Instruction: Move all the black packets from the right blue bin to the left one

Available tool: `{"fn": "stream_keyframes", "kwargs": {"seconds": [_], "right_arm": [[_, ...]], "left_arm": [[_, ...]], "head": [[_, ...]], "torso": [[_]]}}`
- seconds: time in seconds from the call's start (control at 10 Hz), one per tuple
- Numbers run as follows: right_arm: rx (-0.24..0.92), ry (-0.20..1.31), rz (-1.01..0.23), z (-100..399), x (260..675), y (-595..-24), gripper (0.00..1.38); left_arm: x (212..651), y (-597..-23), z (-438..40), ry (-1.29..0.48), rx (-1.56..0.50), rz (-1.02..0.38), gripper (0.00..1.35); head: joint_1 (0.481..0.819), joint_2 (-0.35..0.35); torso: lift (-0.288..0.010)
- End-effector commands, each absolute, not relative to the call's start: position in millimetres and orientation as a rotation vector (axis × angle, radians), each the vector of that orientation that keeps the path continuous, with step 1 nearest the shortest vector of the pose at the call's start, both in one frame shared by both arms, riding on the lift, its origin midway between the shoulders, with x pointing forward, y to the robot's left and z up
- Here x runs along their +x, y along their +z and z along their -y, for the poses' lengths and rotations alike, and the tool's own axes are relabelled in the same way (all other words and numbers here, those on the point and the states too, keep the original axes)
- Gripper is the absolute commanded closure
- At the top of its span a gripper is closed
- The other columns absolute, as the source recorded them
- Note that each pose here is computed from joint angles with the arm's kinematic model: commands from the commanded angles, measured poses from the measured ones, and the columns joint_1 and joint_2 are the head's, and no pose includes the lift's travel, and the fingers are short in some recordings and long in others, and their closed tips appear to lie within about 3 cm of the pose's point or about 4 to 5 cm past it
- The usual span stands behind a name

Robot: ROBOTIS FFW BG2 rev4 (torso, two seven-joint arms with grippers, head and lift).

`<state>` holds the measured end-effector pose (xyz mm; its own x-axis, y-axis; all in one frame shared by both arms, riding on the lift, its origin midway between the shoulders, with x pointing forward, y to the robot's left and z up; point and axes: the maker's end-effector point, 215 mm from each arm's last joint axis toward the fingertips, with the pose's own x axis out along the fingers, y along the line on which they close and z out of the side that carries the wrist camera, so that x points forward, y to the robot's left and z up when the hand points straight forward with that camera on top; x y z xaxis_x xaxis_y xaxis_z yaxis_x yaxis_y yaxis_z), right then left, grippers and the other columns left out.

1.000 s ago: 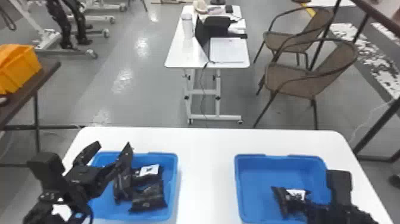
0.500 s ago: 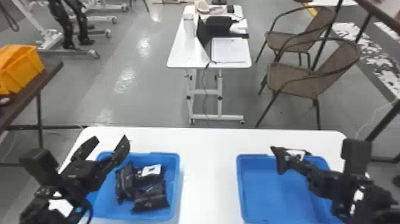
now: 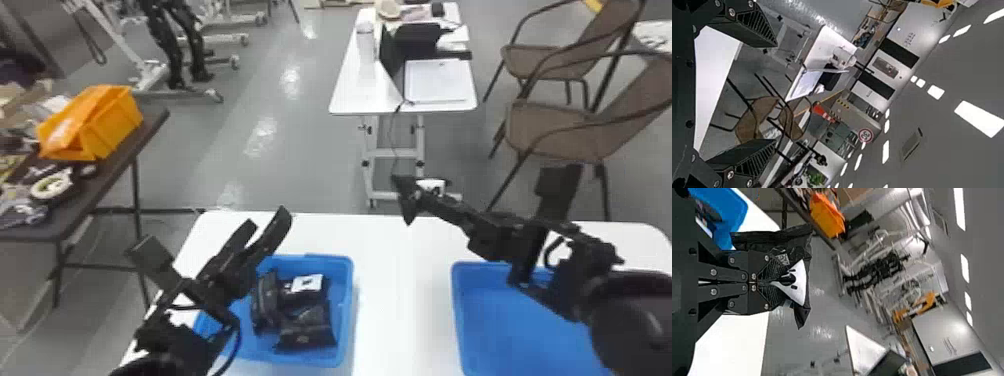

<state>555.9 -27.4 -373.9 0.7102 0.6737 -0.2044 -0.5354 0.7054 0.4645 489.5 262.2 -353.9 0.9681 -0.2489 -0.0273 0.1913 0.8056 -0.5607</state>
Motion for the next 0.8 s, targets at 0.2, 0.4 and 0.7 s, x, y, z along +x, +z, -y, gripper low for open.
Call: {"fn": "stream_keyframes", "kwargs": {"seconds": [0.2, 0.4, 0.7], "right_arm": [[0.402, 0.908, -0.433, -52, 541, -360, 1.29], [0.412, 0.925, -0.449, -60, 538, -359, 1.29], [0.408, 1.005, -0.477, -80, 532, -355, 1.29]], "left_arm": [[499, -346, -230, -0.302, -0.683, -0.101, 0.17], [501, -345, -227, -0.307, -0.67, -0.101, 0.17], [506, -346, -213, -0.331, -0.656, -0.116, 0.17]], "head": [[0.695, 0.279], [0.695, 0.291], [0.695, 0.304]], "torso": [[0.0], [0.0], [0.0]]}}
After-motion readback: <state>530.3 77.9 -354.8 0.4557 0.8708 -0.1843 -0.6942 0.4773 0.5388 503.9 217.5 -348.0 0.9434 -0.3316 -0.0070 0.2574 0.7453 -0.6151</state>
